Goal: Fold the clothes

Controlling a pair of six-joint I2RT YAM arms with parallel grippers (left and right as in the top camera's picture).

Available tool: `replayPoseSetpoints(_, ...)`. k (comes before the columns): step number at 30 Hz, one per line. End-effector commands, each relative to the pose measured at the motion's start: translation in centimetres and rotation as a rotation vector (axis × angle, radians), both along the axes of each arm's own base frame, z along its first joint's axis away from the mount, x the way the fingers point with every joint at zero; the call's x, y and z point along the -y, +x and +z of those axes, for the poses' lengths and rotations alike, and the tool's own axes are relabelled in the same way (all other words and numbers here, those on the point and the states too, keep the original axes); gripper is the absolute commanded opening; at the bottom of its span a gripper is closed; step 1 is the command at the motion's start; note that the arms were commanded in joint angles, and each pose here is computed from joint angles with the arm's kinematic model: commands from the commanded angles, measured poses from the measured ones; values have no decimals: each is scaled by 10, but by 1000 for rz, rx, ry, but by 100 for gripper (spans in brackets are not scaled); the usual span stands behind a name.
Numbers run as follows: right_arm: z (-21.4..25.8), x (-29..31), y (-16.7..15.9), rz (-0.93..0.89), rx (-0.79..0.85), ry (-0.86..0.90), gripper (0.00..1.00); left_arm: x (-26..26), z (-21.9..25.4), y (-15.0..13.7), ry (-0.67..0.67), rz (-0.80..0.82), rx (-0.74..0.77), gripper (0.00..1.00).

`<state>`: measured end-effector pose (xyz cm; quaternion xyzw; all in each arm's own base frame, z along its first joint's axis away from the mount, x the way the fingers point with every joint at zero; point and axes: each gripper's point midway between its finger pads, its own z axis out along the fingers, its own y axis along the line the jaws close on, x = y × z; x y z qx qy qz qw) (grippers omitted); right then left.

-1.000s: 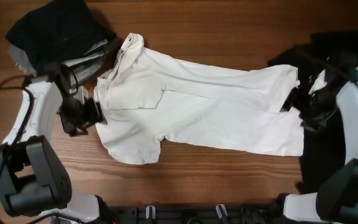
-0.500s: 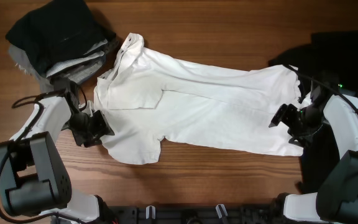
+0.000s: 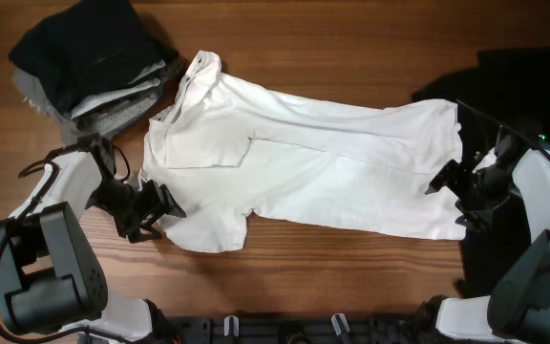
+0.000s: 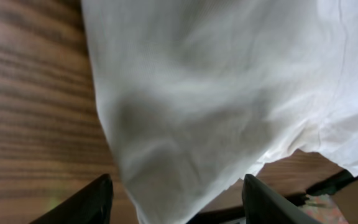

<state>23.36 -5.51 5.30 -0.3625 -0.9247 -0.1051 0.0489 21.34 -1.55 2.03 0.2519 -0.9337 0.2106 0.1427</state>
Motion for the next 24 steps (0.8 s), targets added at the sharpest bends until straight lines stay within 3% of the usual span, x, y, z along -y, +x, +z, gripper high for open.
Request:
replayPoseSetpoints(1, -12, -6, -15, -22, -37, 27, 84, 10, -11, -6, 5, -71, 17, 57)
replayPoseSetpoints(2, -16, -8, -19, -22, -50, 32, 84, 13, -15, -7, 5, -80, 22, 51)
replayPoseSetpoints(5, -28, -8, -34, -55, -100, 14, 79, 19, -17, -7, -1, -99, 33, 8)
replayPoseSetpoints(6, -29, -2, -38, -81, -124, -21, 79, 18, -16, -7, -1, -92, 28, 4)
replayPoseSetpoints(10, -32, 29, -51, -180, -184, -155, 79, 5, -3, 0, -1, -41, 30, 4)
replayPoseSetpoints(17, -39, 24, -40, -223, -96, -46, 75, -22, 43, 30, 31, -7, 165, 4)
replayPoseSetpoints(20, -55, 12, -50, -230, -98, -9, 75, -22, 50, 32, 40, -8, 192, 4)
replayPoseSetpoints(22, -63, 9, -55, -234, -103, -8, 68, -21, 51, 29, 37, -8, 180, 4)
replayPoseSetpoints(24, -65, 12, -51, -240, -80, -19, 50, -21, 51, 27, 34, -8, 174, 4)
